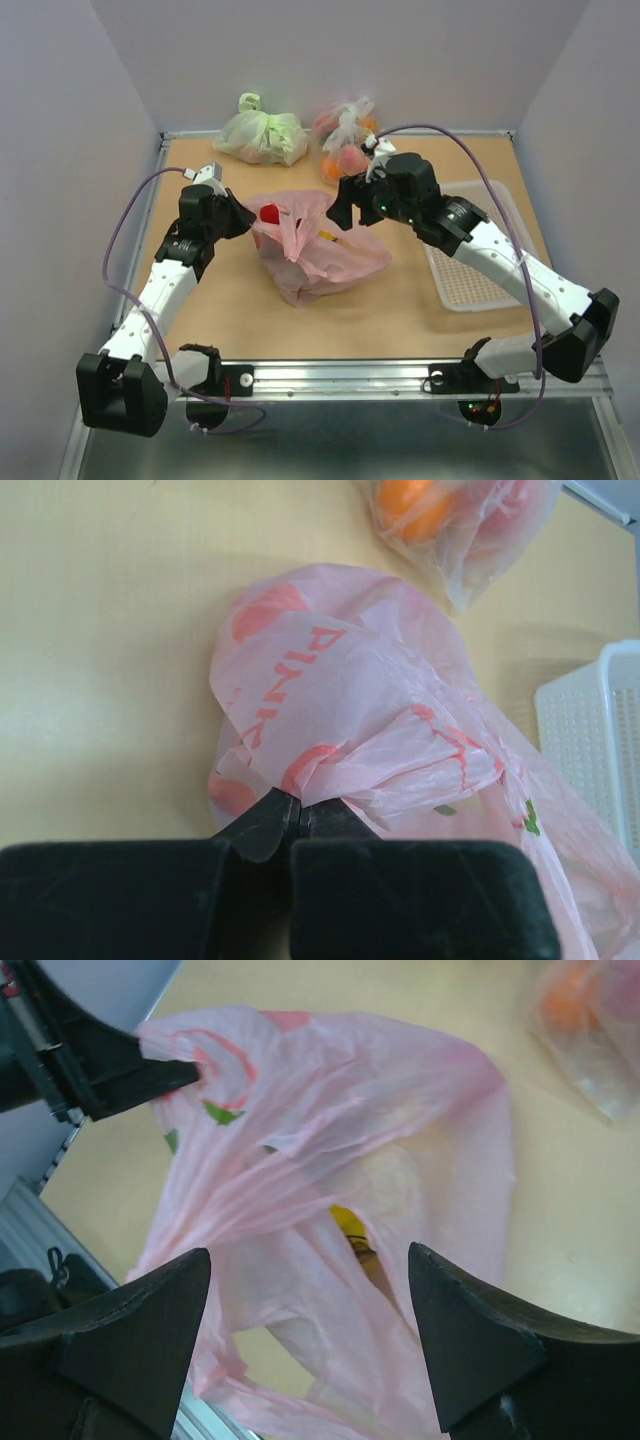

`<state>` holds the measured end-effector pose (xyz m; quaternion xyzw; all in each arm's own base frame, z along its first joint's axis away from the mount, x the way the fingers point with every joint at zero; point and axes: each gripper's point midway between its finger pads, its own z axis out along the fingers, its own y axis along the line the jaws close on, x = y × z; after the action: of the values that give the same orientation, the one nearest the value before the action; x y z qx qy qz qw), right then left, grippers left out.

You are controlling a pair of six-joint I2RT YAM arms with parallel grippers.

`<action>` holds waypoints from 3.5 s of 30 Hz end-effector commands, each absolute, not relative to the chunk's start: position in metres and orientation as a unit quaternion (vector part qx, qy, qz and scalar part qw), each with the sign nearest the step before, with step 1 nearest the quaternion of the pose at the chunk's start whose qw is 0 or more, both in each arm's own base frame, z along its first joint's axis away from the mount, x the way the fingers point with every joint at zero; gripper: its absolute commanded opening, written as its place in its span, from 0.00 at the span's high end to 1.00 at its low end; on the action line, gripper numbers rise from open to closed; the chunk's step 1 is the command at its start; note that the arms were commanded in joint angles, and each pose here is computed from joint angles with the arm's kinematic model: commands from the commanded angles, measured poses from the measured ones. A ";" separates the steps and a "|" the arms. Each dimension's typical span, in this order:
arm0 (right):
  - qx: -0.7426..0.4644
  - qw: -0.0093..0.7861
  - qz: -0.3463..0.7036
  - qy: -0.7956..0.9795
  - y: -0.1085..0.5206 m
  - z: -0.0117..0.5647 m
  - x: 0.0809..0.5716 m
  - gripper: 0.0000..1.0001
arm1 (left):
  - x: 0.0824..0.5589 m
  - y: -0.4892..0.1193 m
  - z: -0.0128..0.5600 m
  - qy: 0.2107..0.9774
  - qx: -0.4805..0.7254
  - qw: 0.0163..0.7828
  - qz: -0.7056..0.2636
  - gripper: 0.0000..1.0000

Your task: Untie the knot of the plastic bag and take out the fruit

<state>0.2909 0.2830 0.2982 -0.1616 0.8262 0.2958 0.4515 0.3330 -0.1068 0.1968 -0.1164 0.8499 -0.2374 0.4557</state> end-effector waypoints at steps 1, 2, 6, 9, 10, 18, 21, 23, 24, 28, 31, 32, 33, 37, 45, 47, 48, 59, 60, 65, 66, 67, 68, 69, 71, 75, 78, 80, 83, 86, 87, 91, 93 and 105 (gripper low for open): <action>-0.259 0.412 0.337 0.806 0.344 0.290 0.260 0.16 | 0.323 -0.119 0.206 0.838 -0.098 0.464 -0.270 0.96; -0.267 0.401 0.333 0.810 0.351 0.279 0.254 0.18 | 0.320 -0.120 0.207 0.837 -0.099 0.465 -0.272 0.96; -0.302 0.331 0.320 0.835 0.375 0.217 0.210 0.27 | 0.316 -0.116 0.202 0.836 -0.127 0.461 -0.267 0.95; -0.313 0.276 0.317 0.851 0.382 0.168 0.165 0.32 | 0.313 -0.114 0.198 0.836 -0.146 0.458 -0.265 0.93; -0.322 0.261 0.320 0.852 0.384 0.158 0.152 0.32 | 0.312 -0.114 0.196 0.836 -0.148 0.457 -0.265 0.92; -0.361 0.236 0.339 0.836 0.386 0.153 0.108 0.30 | 0.300 -0.116 0.209 0.844 -0.098 0.463 -0.252 0.45; -0.368 0.276 0.342 0.819 0.382 0.191 0.115 0.24 | 0.298 -0.103 0.241 0.835 -0.049 0.507 -0.209 0.27; -0.370 0.288 0.325 0.821 0.375 0.204 0.120 0.20 | 0.295 -0.098 0.272 0.819 -0.009 0.543 -0.187 0.24; -0.365 0.295 0.317 0.824 0.372 0.208 0.123 0.18 | 0.294 -0.098 0.279 0.816 0.004 0.550 -0.179 0.24; -0.317 0.353 0.281 0.834 0.357 0.228 0.147 0.15 | 0.285 -0.112 0.307 0.797 0.085 0.577 -0.158 0.18; -0.269 0.406 0.253 0.836 0.343 0.246 0.168 0.13 | 0.277 -0.136 0.308 0.788 0.148 0.578 -0.150 0.17; -0.253 0.418 0.246 0.837 0.338 0.250 0.176 0.13 | 0.275 -0.139 0.306 0.787 0.166 0.577 -0.144 0.17; -0.240 0.425 0.241 0.839 0.334 0.253 0.182 0.13 | 0.275 -0.143 0.304 0.785 0.176 0.576 -0.143 0.17; -0.231 0.426 0.220 0.847 0.330 0.244 0.199 0.14 | 0.275 -0.159 0.298 0.790 0.197 0.565 -0.134 0.16; -0.262 0.392 0.226 0.853 0.344 0.209 0.193 0.14 | 0.271 -0.212 0.275 0.821 0.211 0.509 -0.153 0.14; -0.258 0.395 0.224 0.853 0.343 0.205 0.194 0.14 | 0.274 -0.206 0.264 0.838 0.198 0.493 -0.121 0.13; -0.257 0.396 0.223 0.853 0.343 0.203 0.194 0.14 | 0.276 -0.207 0.254 0.847 0.196 0.481 -0.108 0.12; -0.239 0.415 0.216 0.851 0.335 0.193 0.200 0.14 | 0.271 -0.200 0.217 0.875 0.178 0.444 -0.073 0.13; -0.237 0.417 0.217 0.850 0.335 0.193 0.200 0.14 | 0.270 -0.202 0.214 0.876 0.181 0.440 -0.077 0.14; -0.225 0.430 0.210 0.848 0.327 0.189 0.203 0.14 | 0.263 -0.213 0.194 0.888 0.187 0.409 -0.097 0.18; -0.223 0.433 0.210 0.848 0.326 0.189 0.203 0.14 | 0.263 -0.214 0.190 0.891 0.181 0.403 -0.099 0.18; -0.221 0.434 0.210 0.848 0.325 0.187 0.203 0.14 | 0.262 -0.214 0.188 0.893 0.181 0.401 -0.100 0.18; -0.218 0.438 0.213 0.846 0.324 0.186 0.203 0.14 | 0.261 -0.214 0.184 0.895 0.179 0.396 -0.099 0.18; -0.217 0.439 0.215 0.845 0.323 0.185 0.203 0.14 | 0.261 -0.214 0.183 0.897 0.175 0.395 -0.097 0.18; -0.215 0.443 0.223 0.841 0.323 0.184 0.202 0.14 | 0.263 -0.209 0.176 0.904 0.159 0.388 -0.082 0.17; -0.208 0.449 0.245 0.834 0.322 0.181 0.198 0.14 | 0.268 -0.201 0.170 0.909 0.128 0.392 -0.060 0.15; -0.208 0.442 0.253 0.835 0.322 0.171 0.194 0.14 | 0.271 -0.206 0.168 0.907 0.117 0.399 -0.071 0.20; -0.209 0.437 0.257 0.836 0.323 0.165 0.192 0.14 | 0.273 -0.212 0.168 0.906 0.112 0.399 -0.084 0.31; -0.209 0.433 0.258 0.838 0.322 0.158 0.190 0.15 | 0.274 -0.218 0.168 0.906 0.109 0.398 -0.093 0.54; -0.209 0.429 0.255 0.841 0.321 0.149 0.189 0.19 | 0.277 -0.223 0.167 0.904 0.103 0.403 -0.102 0.84; -0.209 0.426 0.254 0.843 0.320 0.146 0.188 0.20 | 0.279 -0.224 0.169 0.901 0.103 0.407 -0.106 0.92; -0.208 0.397 0.256 0.856 0.313 0.119 0.177 0.30 | 0.293 -0.221 0.201 0.882 0.084 0.451 -0.110 1.00; -0.199 0.380 0.258 0.866 0.306 0.102 0.169 0.38 | 0.309 -0.211 0.230 0.867 0.060 0.483 -0.110 1.00; -0.244 0.353 0.340 0.837 0.319 0.151 0.140 0.40 | 0.343 -0.202 0.327 0.813 0.079 0.550 -0.172 1.00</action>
<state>0.1439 0.2969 0.0867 -0.2249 0.8734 0.2775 0.3309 0.3443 -0.1912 0.2846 0.0486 0.8486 -0.1295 0.5106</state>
